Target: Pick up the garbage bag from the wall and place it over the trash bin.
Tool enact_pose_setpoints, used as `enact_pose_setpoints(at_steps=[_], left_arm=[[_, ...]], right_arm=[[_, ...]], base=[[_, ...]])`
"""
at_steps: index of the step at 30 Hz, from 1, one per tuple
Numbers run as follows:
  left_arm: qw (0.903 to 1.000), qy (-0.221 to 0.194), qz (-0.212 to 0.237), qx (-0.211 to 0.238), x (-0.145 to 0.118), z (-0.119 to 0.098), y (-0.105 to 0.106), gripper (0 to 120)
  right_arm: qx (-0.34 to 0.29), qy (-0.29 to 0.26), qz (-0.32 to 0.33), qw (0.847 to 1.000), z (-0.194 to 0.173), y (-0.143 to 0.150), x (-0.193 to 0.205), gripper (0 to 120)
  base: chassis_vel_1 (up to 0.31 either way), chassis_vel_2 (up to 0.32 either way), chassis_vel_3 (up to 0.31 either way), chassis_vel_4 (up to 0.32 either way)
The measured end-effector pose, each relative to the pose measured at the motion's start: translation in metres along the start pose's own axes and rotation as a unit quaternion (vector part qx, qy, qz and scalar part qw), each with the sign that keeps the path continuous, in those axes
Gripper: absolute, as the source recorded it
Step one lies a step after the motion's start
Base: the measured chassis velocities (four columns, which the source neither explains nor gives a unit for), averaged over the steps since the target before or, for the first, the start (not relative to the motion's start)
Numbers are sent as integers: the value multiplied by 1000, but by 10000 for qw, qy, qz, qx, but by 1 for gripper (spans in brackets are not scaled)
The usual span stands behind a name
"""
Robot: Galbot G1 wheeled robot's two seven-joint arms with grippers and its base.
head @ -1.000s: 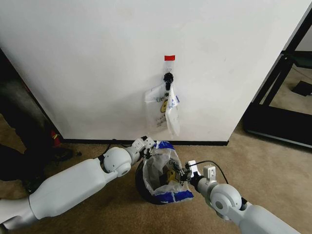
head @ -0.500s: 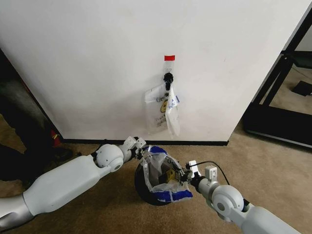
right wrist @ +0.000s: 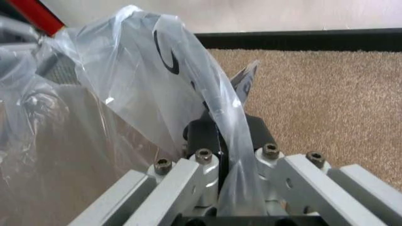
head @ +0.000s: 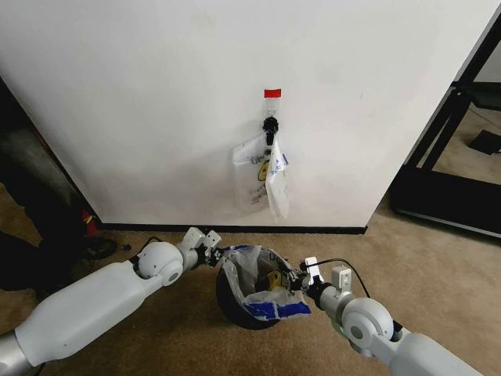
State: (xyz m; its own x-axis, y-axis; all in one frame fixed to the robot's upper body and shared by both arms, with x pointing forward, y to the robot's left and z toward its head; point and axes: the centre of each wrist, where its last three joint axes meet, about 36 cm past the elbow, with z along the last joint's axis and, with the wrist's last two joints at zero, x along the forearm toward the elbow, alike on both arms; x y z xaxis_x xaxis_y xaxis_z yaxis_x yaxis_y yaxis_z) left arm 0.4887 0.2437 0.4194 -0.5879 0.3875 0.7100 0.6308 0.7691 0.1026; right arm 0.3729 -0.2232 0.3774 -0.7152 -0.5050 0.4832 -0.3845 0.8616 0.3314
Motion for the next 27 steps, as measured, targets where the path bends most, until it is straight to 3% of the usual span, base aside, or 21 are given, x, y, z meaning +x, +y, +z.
enact_pose_setpoints(at_steps=[5, 14, 21, 23, 27], left_arm=[[9996, -63, 91, 247, 10, 21, -1, 0], [9981, -180, 168, 567, 18, 30, -7, 0], [9968, -490, -33, 630, 39, 16, -9, 22], [9966, -568, -167, 573, 61, 12, -6, 38], [9974, -385, -373, 483, 73, 25, 1, 57]], right_arm=[[-121, -55, 32, 9999, -1, -4, 1, 1], [-216, -103, 57, 9997, -3, -4, 2, 1], [-210, -113, 126, 9996, -2, -3, 1, 1], [-221, -120, 129, 9996, 0, -2, -1, 1], [-226, -113, 102, 9996, 1, 1, -3, 1]], base=[[0, 0, 0, 0], [0, 0, 0, 0], [0, 0, 0, 0], [0, 0, 0, 0], [0, 0, 0, 0]])
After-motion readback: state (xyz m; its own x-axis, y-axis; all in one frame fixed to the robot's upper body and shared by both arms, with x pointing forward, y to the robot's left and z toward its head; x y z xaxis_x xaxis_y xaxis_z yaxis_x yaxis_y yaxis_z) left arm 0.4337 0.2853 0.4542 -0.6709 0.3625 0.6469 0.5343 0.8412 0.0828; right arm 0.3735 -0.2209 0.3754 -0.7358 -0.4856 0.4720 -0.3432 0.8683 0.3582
